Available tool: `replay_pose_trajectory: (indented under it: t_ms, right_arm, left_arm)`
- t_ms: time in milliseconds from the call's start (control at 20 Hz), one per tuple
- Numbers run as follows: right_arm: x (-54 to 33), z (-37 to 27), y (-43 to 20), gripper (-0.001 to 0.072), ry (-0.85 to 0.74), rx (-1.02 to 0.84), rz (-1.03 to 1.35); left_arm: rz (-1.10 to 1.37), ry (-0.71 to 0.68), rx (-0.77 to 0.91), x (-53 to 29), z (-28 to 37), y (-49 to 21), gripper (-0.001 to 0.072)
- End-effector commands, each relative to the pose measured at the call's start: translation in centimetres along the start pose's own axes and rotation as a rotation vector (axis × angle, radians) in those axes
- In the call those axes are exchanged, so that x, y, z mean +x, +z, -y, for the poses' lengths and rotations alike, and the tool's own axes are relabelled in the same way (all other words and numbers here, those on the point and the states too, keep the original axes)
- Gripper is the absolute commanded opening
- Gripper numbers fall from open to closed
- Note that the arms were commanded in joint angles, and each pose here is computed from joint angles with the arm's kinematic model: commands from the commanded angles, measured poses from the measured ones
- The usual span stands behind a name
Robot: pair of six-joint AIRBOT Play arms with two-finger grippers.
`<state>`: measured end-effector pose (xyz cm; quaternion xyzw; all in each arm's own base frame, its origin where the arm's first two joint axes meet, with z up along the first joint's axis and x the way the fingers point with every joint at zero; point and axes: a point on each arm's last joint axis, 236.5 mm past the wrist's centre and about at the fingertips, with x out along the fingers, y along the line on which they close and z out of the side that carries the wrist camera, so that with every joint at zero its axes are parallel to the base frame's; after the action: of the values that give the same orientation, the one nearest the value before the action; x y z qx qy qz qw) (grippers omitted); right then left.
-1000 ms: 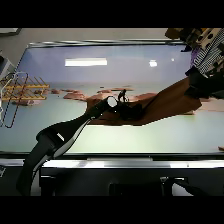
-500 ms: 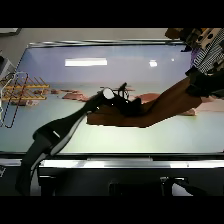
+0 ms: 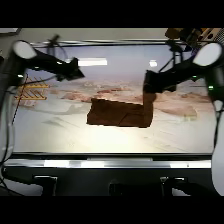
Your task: Fold the clothes and pants, and hang the long-sleeved shirts on hangers.
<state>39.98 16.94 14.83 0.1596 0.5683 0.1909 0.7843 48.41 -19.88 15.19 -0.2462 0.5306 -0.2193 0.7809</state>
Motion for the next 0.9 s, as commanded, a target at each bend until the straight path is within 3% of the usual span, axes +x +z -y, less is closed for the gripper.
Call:
replay_pose_trajectory:
  t_ms: [0,250,850]
  right_arm:
    - [6.1,-6.0,-0.8,0.0029,0.057,-0.042,-0.024]
    - [13.9,-9.9,-2.9,0.0029,0.084,-0.062,-0.087]
    - [23.9,-9.7,-4.1,0.0029,0.088,0.020,-0.125]
  left_arm:
    - [0.150,0.087,-0.049,-10.1,-4.2,2.1,0.0020]
    - [0.208,0.138,-0.081,-15.7,-7.0,1.8,0.0020]
    - [0.203,0.147,-0.074,-16.1,-7.6,1.6,0.0020]
